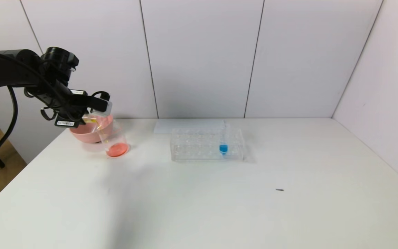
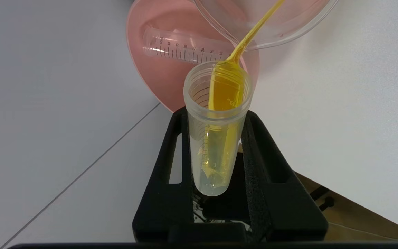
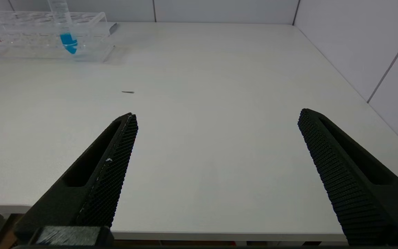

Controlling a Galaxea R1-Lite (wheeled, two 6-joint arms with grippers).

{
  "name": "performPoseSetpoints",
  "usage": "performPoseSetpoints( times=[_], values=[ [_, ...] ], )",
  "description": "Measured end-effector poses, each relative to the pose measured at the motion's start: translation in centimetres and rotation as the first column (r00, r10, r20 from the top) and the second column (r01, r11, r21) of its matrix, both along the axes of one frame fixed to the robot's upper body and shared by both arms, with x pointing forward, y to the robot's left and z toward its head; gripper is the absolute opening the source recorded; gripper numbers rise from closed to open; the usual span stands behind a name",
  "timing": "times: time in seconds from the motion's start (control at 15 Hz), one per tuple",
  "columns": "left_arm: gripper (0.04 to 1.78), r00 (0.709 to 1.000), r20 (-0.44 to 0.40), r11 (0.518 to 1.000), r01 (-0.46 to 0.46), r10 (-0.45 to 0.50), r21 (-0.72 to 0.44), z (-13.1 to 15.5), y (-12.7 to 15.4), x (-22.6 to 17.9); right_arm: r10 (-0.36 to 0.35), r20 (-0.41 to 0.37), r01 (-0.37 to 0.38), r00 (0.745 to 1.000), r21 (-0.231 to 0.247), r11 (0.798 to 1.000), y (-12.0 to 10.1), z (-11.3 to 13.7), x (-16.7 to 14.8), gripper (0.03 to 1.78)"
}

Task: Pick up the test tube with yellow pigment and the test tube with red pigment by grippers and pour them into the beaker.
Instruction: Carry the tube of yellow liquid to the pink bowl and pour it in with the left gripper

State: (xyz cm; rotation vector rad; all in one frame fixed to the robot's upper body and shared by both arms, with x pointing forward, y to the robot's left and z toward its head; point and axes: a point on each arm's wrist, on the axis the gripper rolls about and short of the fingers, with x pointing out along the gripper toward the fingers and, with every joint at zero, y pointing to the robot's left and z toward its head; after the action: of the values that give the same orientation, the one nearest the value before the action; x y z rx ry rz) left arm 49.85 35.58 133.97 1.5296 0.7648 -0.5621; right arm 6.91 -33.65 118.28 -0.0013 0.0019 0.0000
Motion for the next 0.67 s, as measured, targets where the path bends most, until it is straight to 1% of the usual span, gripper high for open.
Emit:
performPoseSetpoints(
  times=[0.47, 0.67],
  values=[
    [0.45, 1.0, 0.009, 1.0, 0.014, -0.015, 0.012, 0.07, -0.79, 0.11, 0.0, 0.0, 0.0, 1.0, 0.0, 1.0, 0.0, 0.0, 0.0, 1.7],
    [0.45, 1.0, 0.005, 0.999, 0.007, -0.008, 0.032, 0.06, -1.01, 0.09, 0.0, 0.0, 0.0, 1.0, 0.0, 1.0, 0.0, 0.0, 0.0, 1.7]
  ],
)
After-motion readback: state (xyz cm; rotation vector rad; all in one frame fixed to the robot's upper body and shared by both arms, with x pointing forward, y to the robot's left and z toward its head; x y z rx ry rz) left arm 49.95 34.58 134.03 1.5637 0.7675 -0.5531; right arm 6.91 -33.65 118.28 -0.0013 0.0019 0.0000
